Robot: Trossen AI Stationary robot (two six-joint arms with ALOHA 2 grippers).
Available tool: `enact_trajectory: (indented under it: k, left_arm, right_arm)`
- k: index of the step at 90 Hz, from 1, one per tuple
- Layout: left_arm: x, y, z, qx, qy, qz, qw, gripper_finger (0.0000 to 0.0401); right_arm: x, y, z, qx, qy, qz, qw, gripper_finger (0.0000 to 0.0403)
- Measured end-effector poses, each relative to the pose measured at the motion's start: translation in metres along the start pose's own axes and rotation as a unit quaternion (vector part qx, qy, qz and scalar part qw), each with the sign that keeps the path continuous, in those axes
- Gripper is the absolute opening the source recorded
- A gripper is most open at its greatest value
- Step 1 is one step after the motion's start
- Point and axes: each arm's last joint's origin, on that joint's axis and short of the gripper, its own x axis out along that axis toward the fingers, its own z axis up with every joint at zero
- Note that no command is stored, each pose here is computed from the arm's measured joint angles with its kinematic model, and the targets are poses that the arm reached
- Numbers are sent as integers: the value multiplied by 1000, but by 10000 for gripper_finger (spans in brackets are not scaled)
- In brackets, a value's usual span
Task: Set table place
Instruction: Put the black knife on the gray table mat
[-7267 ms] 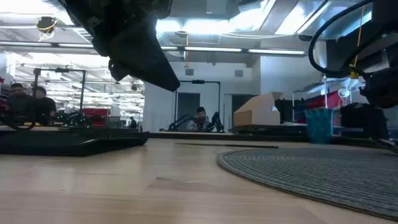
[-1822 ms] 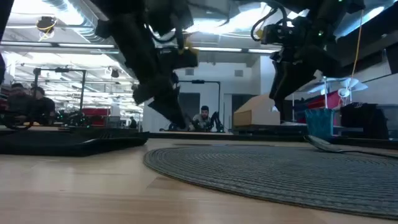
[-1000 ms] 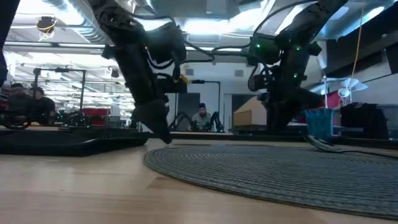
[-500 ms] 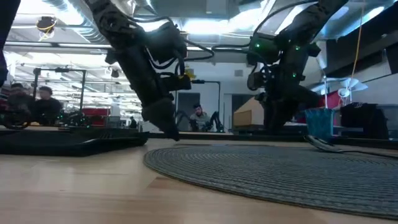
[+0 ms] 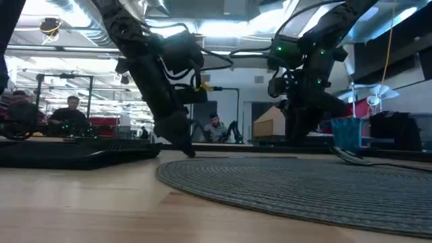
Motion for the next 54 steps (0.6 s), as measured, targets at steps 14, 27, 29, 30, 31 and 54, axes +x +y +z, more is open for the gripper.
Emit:
enact_trajectory:
  k: [14,27,29,30,31,54]
  left_arm:
    - [5,-2,-1,-5,3,2,1000,0]
    - [5,-1,-2,-6,2,2,1000,0]
    - [5,-1,-2,-6,3,1,1000,0]
    - [5,-1,-2,-6,3,1,1000,0]
    - [5,-2,-2,-6,4,1,1000,0]
    - [6,-2,-3,-9,6,-1,1000,0]
  right_arm:
    - [0,0,0,0,1,0,1000,113]
    - [0,0,0,0,1,0,1000,113]
    - [0,0,0,0,0,0,1000,113]
    - [0,0,0,0,0,0,1000,113]
    - [0,0,0,0,0,0,1000,113]
    - [0,0,2,-13,-19,16,1000,113]
